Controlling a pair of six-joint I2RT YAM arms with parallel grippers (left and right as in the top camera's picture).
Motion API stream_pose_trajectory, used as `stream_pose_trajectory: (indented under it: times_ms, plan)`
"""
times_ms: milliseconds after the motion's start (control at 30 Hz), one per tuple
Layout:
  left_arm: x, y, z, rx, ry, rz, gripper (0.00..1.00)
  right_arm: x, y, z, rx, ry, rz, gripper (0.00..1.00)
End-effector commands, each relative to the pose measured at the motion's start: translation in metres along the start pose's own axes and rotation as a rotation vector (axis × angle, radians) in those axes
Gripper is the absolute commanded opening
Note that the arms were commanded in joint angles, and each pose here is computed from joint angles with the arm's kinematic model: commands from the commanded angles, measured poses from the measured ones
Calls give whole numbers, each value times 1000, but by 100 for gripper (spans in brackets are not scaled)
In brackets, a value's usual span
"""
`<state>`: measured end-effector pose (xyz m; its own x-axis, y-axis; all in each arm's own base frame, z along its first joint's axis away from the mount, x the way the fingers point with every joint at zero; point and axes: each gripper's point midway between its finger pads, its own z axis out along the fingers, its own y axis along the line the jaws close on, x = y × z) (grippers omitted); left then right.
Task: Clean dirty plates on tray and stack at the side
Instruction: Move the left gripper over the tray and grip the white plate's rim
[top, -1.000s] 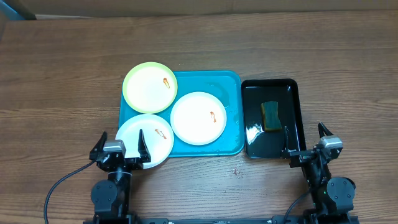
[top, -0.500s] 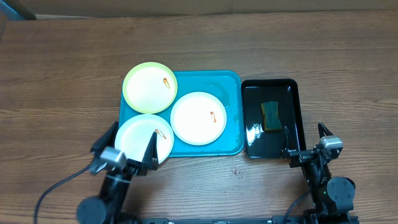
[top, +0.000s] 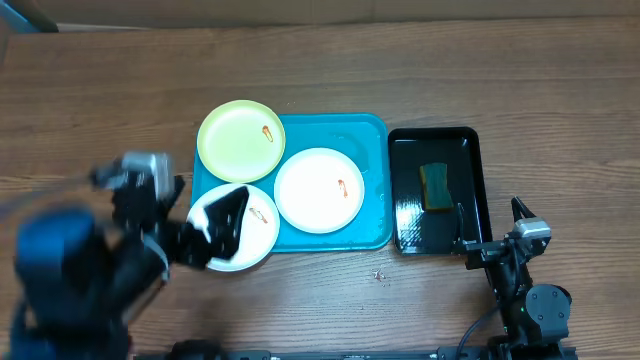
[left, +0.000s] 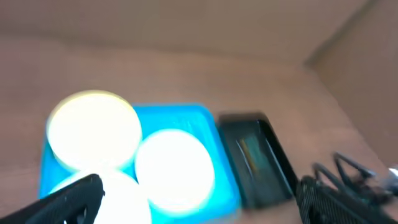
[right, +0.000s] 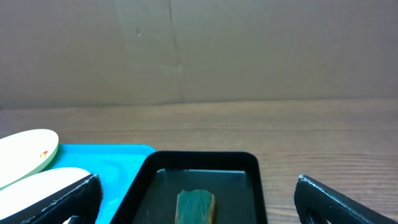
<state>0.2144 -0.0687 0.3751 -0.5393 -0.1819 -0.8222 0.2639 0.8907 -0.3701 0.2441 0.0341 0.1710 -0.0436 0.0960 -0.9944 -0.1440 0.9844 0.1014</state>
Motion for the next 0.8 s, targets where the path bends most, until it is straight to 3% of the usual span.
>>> stream_pose_trajectory:
  times_ms: [0,133,433,467,633,767]
  plan:
    - [-14,-16,23,109,185,-91,100,2,-2,0,11,-4,8,100]
    - [-8,-5,54,117,325,-185,100,2,-2,0,11,-4,8,100]
    - [51,35,108,28,700,-397,100,2,-2,0,11,-4,8,100]
    - [60,38,112,16,746,-416,98,2,-2,0,11,-4,8,100]
    - [97,57,126,-116,942,-411,67,2,-2,0,11,-4,8,100]
    - [123,65,140,-190,1051,-356,57,2,-2,0,11,-4,8,100]
